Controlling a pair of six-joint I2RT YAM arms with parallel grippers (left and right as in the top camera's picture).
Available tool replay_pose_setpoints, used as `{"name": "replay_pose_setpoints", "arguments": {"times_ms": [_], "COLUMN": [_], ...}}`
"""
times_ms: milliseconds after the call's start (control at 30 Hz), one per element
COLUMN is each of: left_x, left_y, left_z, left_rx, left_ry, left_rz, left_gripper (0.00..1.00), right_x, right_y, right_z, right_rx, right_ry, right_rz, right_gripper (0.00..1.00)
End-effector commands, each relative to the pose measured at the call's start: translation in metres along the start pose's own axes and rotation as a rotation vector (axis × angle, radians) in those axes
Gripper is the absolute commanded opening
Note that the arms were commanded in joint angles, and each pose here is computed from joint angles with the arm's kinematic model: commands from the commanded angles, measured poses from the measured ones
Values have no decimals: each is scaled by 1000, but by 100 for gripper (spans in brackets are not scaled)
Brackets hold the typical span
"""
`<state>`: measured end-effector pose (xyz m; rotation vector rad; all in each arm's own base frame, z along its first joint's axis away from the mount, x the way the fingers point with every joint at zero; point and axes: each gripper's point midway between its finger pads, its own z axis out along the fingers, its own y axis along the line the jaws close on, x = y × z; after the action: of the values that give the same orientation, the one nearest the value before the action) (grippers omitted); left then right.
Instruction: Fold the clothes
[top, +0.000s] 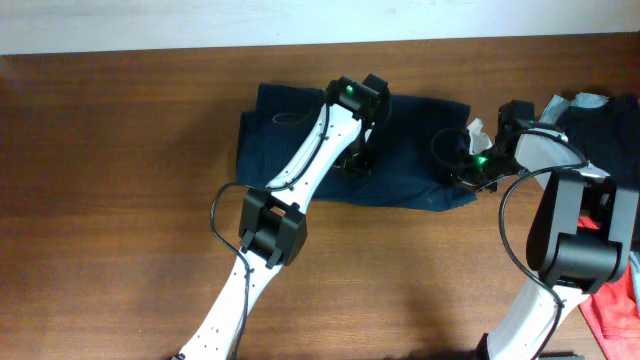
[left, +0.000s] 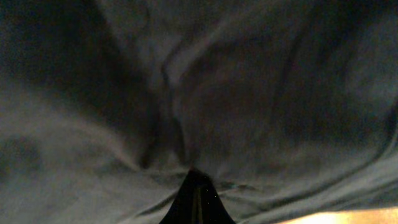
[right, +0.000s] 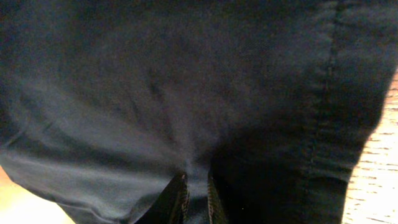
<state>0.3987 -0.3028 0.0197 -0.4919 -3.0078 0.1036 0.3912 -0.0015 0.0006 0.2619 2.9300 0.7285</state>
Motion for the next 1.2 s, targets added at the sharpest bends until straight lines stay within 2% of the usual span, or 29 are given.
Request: {"name": "replay_pose_setpoints", "arguments": {"times_ms": [0, 400, 533, 867, 1167], "left_x": [-2, 5, 9, 28, 41], "left_y": [4, 2, -6, -20, -10], "left_z": [-9, -57, -55, -32, -7], "left_rx": [0, 41, 74, 46, -10], "left_ry": [-19, -68, -50, 37, 122], "left_rz": [22, 17, 21, 54, 47], "left_gripper": [0, 0, 0, 0, 0], "right_x": [15, 15, 15, 15, 15], "right_y": [-22, -22, -22, -22, -22], "right_z": [19, 19, 19, 19, 19], "right_rx": [83, 83, 83, 83, 83], "right_ry": [56, 56, 56, 56, 56], "right_rz": [24, 24, 24, 24, 24], "right_gripper": [19, 20, 20, 20, 20]}}
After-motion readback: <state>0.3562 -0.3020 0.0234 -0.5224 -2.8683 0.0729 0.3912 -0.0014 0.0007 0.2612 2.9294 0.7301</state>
